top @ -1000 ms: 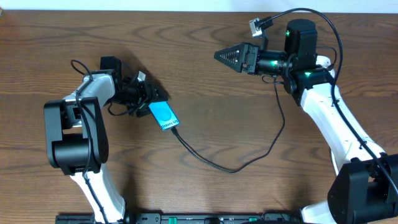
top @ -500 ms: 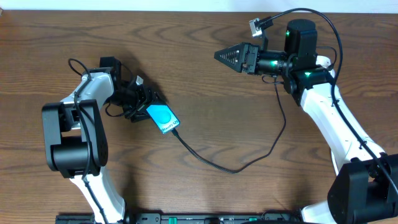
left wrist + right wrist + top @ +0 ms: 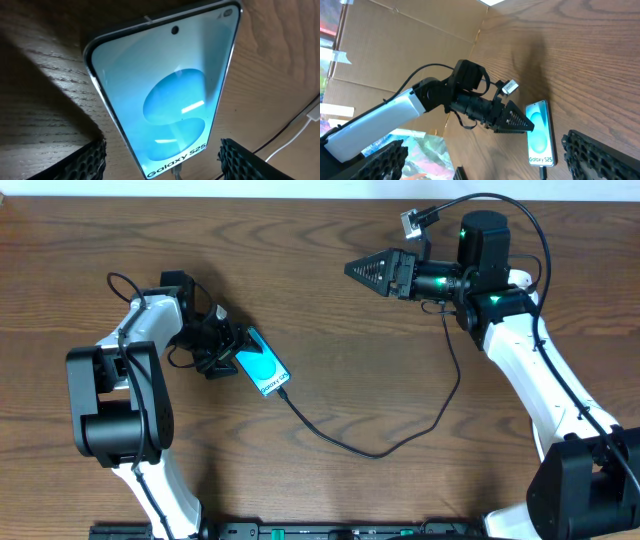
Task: Plug charger to phone and switch on socket
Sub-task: 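Release the phone and move the right gripper to the power strip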
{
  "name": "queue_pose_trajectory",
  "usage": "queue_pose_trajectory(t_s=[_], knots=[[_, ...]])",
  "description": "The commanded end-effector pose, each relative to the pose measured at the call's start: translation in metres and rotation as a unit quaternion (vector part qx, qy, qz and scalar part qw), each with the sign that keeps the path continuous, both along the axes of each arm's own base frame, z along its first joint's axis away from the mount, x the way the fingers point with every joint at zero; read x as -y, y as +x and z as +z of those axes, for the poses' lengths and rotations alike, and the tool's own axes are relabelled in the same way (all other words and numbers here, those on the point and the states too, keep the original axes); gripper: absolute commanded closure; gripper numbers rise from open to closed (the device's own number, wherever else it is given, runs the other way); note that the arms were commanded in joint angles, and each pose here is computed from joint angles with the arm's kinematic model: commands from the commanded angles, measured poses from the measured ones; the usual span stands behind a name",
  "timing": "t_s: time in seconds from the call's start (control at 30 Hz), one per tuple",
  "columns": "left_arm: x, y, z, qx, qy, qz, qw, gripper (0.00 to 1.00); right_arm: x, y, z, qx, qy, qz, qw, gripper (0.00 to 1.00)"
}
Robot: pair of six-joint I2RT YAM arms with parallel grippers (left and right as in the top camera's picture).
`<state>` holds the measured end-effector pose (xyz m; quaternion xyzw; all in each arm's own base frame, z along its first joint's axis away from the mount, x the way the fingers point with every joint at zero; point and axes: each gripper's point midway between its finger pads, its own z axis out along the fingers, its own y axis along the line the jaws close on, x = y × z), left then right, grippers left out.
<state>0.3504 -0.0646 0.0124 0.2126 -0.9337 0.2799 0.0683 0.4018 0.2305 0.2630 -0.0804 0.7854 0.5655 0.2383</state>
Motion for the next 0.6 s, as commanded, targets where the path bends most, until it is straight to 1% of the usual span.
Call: queue_pose_trajectory(t_s=[0.0, 0.17, 0.3, 0.47, 0.57], knots=[[-0.024, -0.013, -0.025, -0.038, 0.081, 0.009, 0.996, 0.26, -0.003, -0.003, 0.014, 0.026, 0.002, 0.011, 1.0, 0.01], [-0.026, -0.008, -0.014, -0.02, 0.088, 0.01, 0.996, 0.25, -0.001, -0.005, 0.005, 0.021, -0.013, 0.012, 1.0, 0.01], [-0.027, 0.0, 0.013, 0.021, 0.091, 0.014, 0.996, 0.25, 0.003, -0.005, -0.007, 0.014, -0.036, 0.002, 0.999, 0.01], [-0.028, 0.005, 0.062, 0.085, 0.096, 0.02, 0.992, 0.24, 0.02, 0.0, -0.034, -0.026, -0.097, -0.052, 0.994, 0.01], [-0.028, 0.004, 0.093, 0.126, 0.098, 0.023, 0.987, 0.19, 0.041, 0.0, -0.053, -0.055, -0.158, -0.101, 0.981, 0.01]])
